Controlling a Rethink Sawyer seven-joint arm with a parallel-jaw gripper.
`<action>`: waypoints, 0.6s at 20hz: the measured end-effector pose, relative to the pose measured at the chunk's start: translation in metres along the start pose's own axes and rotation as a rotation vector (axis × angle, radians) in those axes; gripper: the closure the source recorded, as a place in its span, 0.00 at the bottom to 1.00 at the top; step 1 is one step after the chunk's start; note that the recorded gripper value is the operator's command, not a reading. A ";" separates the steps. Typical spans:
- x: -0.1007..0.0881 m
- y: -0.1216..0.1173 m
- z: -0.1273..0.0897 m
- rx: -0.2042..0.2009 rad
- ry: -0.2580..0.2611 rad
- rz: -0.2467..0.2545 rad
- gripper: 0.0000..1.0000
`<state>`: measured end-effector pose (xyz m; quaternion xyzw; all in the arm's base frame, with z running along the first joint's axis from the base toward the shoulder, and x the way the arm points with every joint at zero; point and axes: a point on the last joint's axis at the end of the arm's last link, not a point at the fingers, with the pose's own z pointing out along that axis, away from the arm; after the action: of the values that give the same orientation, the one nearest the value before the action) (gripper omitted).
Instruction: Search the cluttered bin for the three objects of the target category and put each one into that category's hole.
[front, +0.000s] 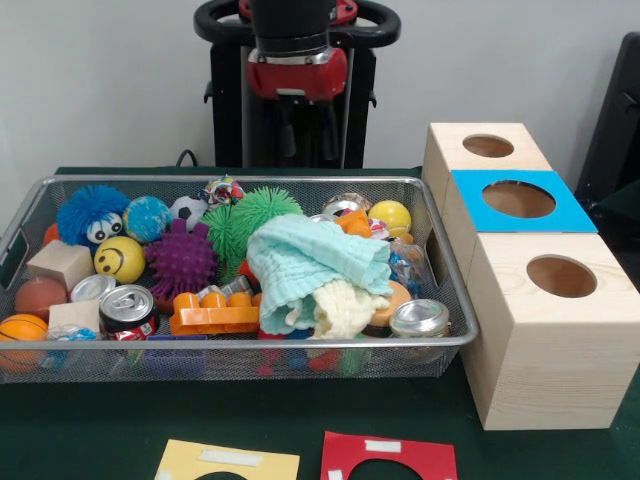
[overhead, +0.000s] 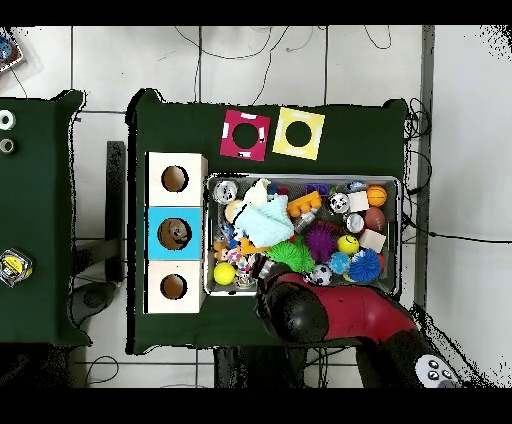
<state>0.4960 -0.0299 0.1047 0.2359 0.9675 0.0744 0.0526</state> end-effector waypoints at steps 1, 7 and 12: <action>0.003 0.006 -0.002 -0.009 0.007 -0.015 0.00; 0.009 0.030 -0.019 -0.042 0.046 -0.091 0.00; 0.009 0.041 -0.022 -0.066 0.055 -0.142 0.00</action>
<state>0.5035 0.0080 0.1322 0.1626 0.9799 0.1087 0.0388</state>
